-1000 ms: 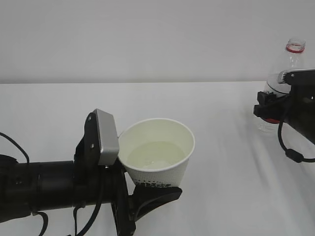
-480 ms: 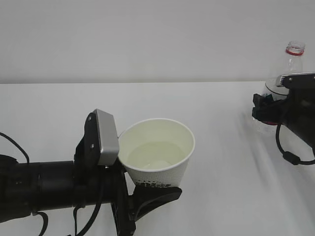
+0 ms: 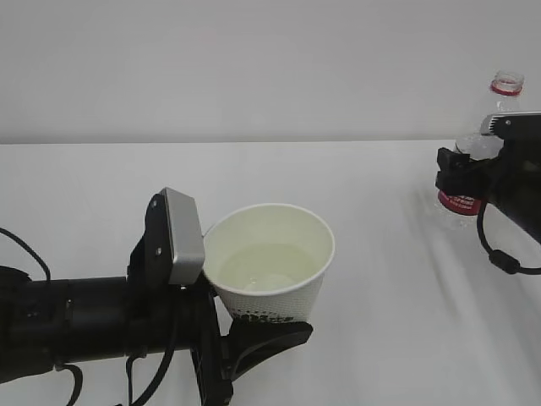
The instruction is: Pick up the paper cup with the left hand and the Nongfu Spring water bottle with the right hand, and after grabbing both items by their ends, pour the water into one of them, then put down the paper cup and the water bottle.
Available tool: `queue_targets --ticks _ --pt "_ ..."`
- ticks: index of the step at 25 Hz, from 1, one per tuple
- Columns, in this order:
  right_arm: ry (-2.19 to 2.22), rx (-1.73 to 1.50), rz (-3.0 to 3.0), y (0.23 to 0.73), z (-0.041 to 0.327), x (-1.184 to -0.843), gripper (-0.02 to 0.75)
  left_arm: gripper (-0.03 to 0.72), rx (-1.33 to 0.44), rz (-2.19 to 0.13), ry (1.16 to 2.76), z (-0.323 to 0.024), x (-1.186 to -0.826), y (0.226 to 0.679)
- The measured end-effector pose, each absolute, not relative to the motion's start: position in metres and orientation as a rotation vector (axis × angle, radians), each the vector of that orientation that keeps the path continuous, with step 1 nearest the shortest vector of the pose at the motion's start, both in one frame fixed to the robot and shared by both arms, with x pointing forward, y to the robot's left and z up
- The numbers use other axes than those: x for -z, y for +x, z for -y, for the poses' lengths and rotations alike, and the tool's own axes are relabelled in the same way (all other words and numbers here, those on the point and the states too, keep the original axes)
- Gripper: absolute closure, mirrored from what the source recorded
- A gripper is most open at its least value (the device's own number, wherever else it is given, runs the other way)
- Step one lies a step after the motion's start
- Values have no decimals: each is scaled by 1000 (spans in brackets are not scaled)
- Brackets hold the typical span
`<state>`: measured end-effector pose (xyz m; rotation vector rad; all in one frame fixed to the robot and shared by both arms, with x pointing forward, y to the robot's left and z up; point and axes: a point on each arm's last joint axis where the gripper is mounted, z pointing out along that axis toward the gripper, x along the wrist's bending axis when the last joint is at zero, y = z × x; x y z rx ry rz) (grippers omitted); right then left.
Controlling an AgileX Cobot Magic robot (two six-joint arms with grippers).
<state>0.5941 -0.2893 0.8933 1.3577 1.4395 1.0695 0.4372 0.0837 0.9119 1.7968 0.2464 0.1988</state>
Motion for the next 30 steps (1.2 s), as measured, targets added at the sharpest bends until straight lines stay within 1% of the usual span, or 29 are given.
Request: queue_targets --ticks 10,30 --pt "1345 -1075 -1456 590 288 -923 111 188 -199 -246 1797 -84 -912 437" --pt "1279 -1117 -1408 583 288 -964 111 188 -199 -246 1797 -84 -912 437"
